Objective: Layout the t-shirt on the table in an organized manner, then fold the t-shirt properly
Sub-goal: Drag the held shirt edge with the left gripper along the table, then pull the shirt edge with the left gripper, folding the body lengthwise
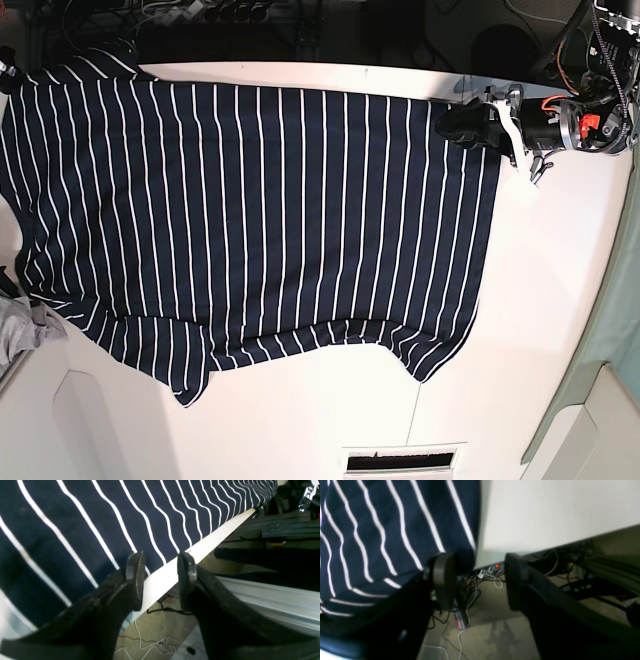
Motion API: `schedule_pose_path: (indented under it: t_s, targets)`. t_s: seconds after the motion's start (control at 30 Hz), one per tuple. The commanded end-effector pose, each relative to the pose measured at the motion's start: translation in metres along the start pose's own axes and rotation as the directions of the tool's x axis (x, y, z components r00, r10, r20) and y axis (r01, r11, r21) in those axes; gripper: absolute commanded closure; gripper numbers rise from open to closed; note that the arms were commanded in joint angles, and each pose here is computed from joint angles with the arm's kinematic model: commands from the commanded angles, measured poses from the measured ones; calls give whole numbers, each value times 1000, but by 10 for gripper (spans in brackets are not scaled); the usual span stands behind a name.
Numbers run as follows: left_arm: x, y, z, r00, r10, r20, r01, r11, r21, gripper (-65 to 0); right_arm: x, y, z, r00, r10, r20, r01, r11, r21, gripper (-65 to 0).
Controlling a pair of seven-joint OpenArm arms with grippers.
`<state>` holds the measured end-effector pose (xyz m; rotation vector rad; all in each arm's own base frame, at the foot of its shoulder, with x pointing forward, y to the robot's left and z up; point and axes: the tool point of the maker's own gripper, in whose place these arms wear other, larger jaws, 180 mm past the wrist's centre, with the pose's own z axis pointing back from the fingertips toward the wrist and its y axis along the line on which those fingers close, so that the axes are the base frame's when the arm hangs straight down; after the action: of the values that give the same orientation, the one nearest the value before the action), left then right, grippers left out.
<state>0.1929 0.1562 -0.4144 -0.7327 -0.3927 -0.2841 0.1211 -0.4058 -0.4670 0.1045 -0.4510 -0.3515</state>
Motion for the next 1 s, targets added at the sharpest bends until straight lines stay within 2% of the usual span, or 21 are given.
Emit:
schedule_pose_path:
  t_s: [0.0, 0.2, 0.3, 0.37, 0.6, 0.7, 0.87, 0.97]
  targets:
    - [12, -1, 6, 999, -24, 33, 24, 1000, -5, -244, 15, 2, 1, 999, 5, 33, -6, 1000, 9, -316]
    - [14, -1, 7, 999, -24, 41, 24, 1000, -4, -244, 15, 16, 2, 999, -40, 26, 37, 995, 91, -308]
    - [18, 3, 7, 998, -40, 52, 39, 999, 17, -244, 16, 23, 2, 997, -74, 26, 70, 989, 129, -225]
    - [22, 9, 8, 996, -65, 54, 62, 997, 51, -244, 16, 25, 3, 996, -86, 27, 81, 986, 143, -199]
    - [48, 27, 31, 988, -75, 136, 59, 991, 121, -244, 16, 25, 3, 996, -85, 27, 81, 987, 142, -200]
    - [46, 36, 38, 988, -71, 135, 50, 987, 156, -244, 19, 26, 2, 996, -85, 32, 80, 986, 145, -200]
    - [22, 62, 41, 995, -50, 87, 25, 963, 268, -335, 22, 28, 3, 995, -95, 43, 87, 984, 156, -200]
    - [21, 64, 41, 995, -36, 91, 10, 962, 274, -336, 22, 29, 3, 994, -99, 44, 91, 983, 160, -200]
